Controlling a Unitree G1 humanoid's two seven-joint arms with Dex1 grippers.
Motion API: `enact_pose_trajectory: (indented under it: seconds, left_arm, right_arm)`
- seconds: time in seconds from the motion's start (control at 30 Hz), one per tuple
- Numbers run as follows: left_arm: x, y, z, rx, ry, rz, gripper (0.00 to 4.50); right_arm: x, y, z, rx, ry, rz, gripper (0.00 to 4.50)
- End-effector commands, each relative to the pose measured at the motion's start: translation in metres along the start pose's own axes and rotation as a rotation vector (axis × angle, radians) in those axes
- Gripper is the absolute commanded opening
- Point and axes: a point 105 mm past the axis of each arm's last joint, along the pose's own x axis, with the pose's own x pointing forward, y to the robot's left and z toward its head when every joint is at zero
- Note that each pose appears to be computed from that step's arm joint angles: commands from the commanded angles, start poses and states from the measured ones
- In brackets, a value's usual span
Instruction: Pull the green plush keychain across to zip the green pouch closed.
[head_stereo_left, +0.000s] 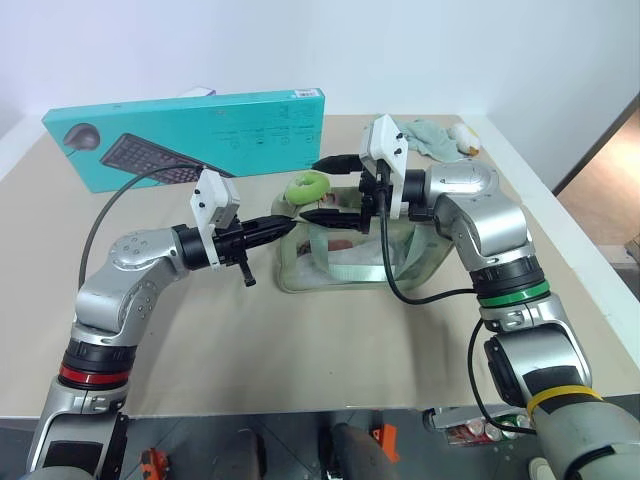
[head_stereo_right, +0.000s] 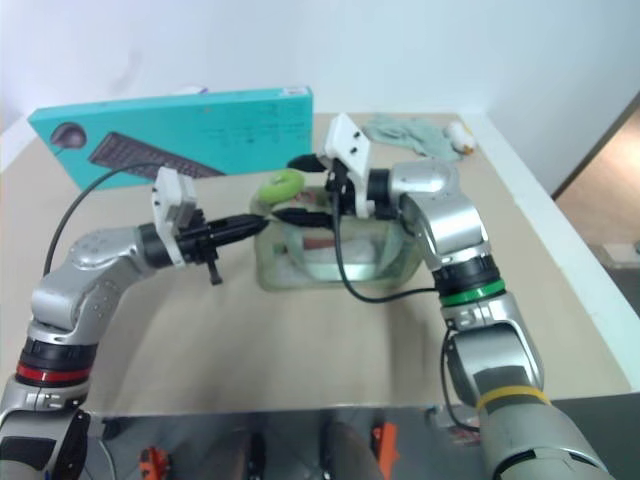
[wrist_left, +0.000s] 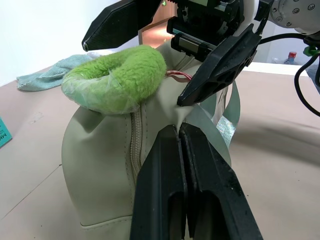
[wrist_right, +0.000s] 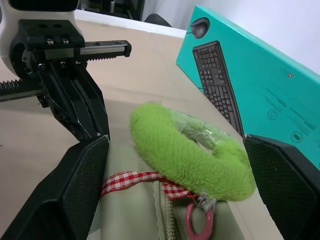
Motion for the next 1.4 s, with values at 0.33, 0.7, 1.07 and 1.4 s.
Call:
enact_pose_trajectory:
  seconds: [0.33,0.7,1.07,1.4]
  left_arm:
    - [0.001,-0.006,0.008,0.032,-0.022,-0.018,0.00]
    - [0.000,-0.005,0.007,0.030,-0.018,-0.008,0.00]
    - [0.001,-0.003,0.007,0.033,-0.011,-0.002,0.00]
    - [0.002,0.001,0.006,0.033,-0.004,0.013,0.00]
  right_arm:
    - [-0.002,-0.005,0.015,0.033,-0.042,-0.009,3.24]
    - [-0.001,-0.003,0.014,0.040,-0.040,0.004,0.04]
    - [-0.003,0.001,0.033,0.013,-0.145,0.003,0.04]
    - [-0.020,-0.005,0.050,-0.037,-0.211,-0.104,0.04]
